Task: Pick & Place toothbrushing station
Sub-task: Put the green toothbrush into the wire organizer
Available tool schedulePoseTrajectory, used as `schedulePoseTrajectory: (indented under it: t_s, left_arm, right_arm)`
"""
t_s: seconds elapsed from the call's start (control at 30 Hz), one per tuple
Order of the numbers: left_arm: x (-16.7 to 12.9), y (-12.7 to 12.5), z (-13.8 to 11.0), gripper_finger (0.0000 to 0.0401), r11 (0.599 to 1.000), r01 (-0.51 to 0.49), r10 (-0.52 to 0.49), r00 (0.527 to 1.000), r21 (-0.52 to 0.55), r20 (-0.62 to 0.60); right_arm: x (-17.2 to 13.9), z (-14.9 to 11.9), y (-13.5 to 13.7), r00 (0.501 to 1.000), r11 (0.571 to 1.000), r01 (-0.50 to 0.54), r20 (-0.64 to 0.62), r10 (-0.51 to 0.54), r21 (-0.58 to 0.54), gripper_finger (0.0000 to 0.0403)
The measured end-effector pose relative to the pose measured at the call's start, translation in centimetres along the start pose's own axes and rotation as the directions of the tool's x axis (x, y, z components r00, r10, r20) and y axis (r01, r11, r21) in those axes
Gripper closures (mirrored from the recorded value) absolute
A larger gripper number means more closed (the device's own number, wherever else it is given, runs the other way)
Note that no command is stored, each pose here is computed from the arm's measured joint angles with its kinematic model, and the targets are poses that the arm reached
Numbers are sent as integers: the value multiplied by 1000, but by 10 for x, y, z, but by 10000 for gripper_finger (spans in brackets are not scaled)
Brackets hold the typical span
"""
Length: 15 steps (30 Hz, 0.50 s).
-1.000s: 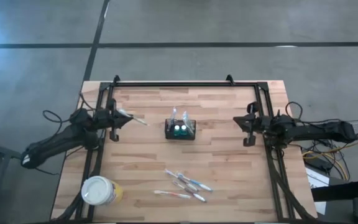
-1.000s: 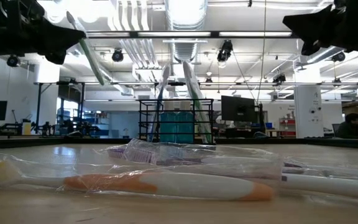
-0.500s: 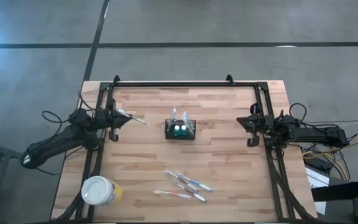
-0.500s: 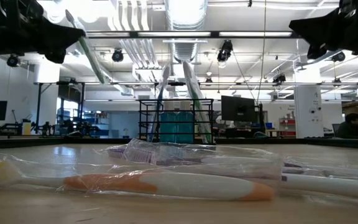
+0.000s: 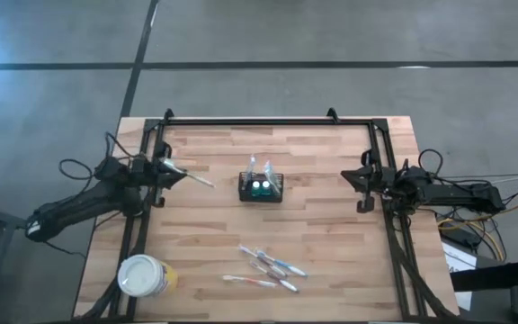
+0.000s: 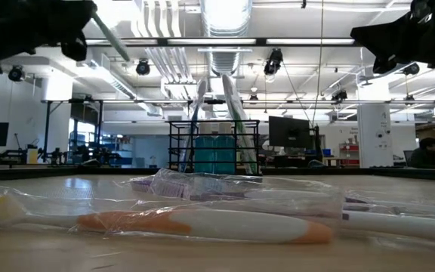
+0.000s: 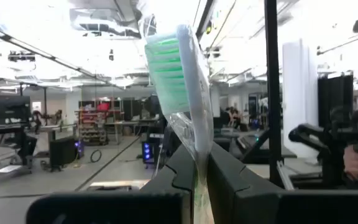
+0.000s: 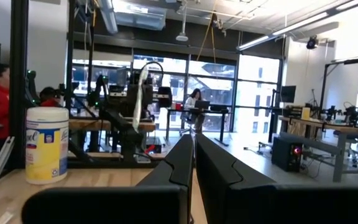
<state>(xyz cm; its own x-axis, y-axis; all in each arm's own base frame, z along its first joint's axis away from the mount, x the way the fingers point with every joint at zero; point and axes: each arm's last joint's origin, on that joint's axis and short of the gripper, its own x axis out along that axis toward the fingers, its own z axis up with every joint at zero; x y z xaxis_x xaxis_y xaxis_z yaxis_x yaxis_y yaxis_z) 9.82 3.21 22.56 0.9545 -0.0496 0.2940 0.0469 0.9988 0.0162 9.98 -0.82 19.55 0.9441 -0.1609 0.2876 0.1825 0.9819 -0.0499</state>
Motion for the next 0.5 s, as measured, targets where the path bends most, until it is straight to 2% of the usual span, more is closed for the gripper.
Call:
schedulePoseTrajectory:
  t_s: [0.23, 0.37, 0.5]
  left_arm:
    - [26, 15, -14, 381, 997, -36, 29, 994, -64, -106]
    - [44, 20, -19, 381, 997, -12, 4, 994, -70, -107]
    - [64, 25, -26, 381, 996, 4, -20, 983, -86, -181]
  right_arm:
    - [0, 0, 0, 1000, 1000, 0, 0, 0, -2, 390]
    - [1, -1, 0, 1000, 1000, -1, -11, 1, 0, 390]
    - [2, -3, 1, 999, 1000, -3, -33, 3, -3, 390]
